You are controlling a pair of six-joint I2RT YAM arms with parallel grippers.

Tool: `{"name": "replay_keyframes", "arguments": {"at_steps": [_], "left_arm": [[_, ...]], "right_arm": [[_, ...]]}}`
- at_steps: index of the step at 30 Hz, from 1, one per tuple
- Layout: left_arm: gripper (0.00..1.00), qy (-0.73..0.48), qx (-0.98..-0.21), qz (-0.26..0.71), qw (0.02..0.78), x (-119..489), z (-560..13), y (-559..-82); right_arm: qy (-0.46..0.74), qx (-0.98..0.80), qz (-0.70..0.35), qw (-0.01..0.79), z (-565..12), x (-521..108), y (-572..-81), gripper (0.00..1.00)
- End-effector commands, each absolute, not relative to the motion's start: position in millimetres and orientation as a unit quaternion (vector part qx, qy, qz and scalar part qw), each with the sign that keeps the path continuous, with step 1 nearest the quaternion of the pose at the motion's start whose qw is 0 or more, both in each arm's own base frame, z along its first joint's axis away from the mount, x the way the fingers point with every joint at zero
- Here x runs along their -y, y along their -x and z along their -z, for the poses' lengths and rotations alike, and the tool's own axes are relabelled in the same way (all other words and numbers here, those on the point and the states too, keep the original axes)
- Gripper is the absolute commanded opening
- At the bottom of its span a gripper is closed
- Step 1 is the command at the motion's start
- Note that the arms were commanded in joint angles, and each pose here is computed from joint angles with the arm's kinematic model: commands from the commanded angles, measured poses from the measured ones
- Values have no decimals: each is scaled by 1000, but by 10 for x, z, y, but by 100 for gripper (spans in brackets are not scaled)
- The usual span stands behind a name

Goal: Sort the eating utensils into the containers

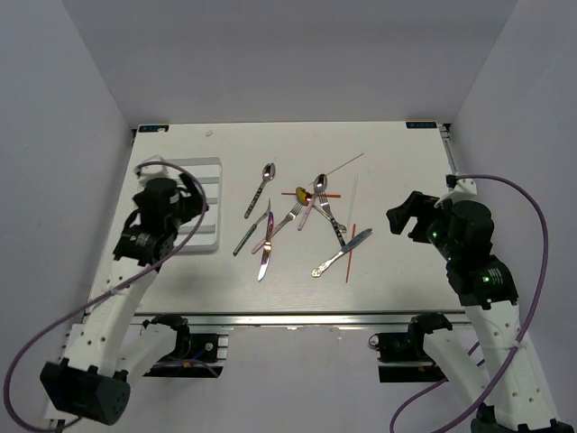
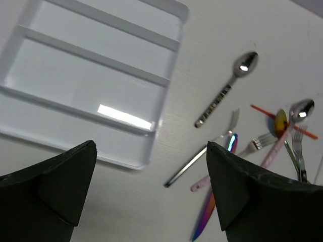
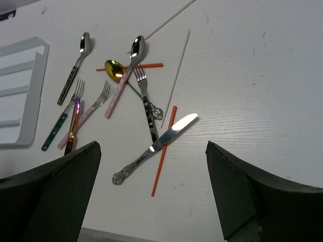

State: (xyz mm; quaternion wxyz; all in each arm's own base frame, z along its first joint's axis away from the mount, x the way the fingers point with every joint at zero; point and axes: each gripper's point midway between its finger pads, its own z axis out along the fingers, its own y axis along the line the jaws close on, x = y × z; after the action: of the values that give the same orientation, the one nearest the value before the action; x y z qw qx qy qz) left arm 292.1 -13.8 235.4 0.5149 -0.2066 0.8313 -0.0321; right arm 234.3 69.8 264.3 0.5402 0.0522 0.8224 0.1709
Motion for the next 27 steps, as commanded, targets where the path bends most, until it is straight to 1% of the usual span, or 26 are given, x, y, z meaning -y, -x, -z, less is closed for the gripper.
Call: {"name": "replay_keyframes", "arguments": {"at_steps": [1,2,3,4,5,6,7,8,10,11,14,15,20,27], "left_arm": [[98,171,-837,43,518,667,-2293,-3165],[98,156,-842,39,514,820,-2257,-3209],[98,124,-852,59,505,1118,-2214,-3223],[98,112,-853,80,503,1290,-2208,-3312],[98,93,-864,89,486,1457,-2066,-3408],[97,65,-869,127,473,1676,-2018,-3431],[97,60,-865,140,478,1771,-2019,-3515],[94,55,-874,132,463,1841,-1892,-3605],[91,43,-884,123,449,1908,-1777,-3685],[85,39,-891,116,437,1960,-1672,-3762],[79,15,-900,116,419,2095,-1535,-3821],[76,9,-905,111,410,2136,-1434,-3861],[76,-6,-916,108,386,2290,-1194,-3835],[76,-15,-930,81,359,2343,-909,-3720]], "right_arm": [[-30,-824,-216,523,-2633,-898,-2398,89],[-30,-829,-216,515,-2595,-909,-2415,89],[-27,-830,-217,513,-2597,-920,-2419,89],[-24,-833,-214,510,-2586,-917,-2415,89],[-23,-833,-212,510,-2591,-913,-2418,89],[-21,-832,-211,512,-2604,-911,-2419,89],[-17,-831,-210,514,-2620,-910,-2413,89],[-14,-829,-210,517,-2638,-908,-2402,89],[-6,-829,-210,518,-2648,-915,-2386,89],[-4,-830,-208,517,-2635,-908,-2380,89],[2,-833,-211,512,-2589,-927,-2364,89],[3,-834,-211,510,-2573,-930,-2363,89],[9,-836,-220,502,-2511,-977,-2375,89],[14,-837,-227,497,-2484,-1012,-2391,89]]}}
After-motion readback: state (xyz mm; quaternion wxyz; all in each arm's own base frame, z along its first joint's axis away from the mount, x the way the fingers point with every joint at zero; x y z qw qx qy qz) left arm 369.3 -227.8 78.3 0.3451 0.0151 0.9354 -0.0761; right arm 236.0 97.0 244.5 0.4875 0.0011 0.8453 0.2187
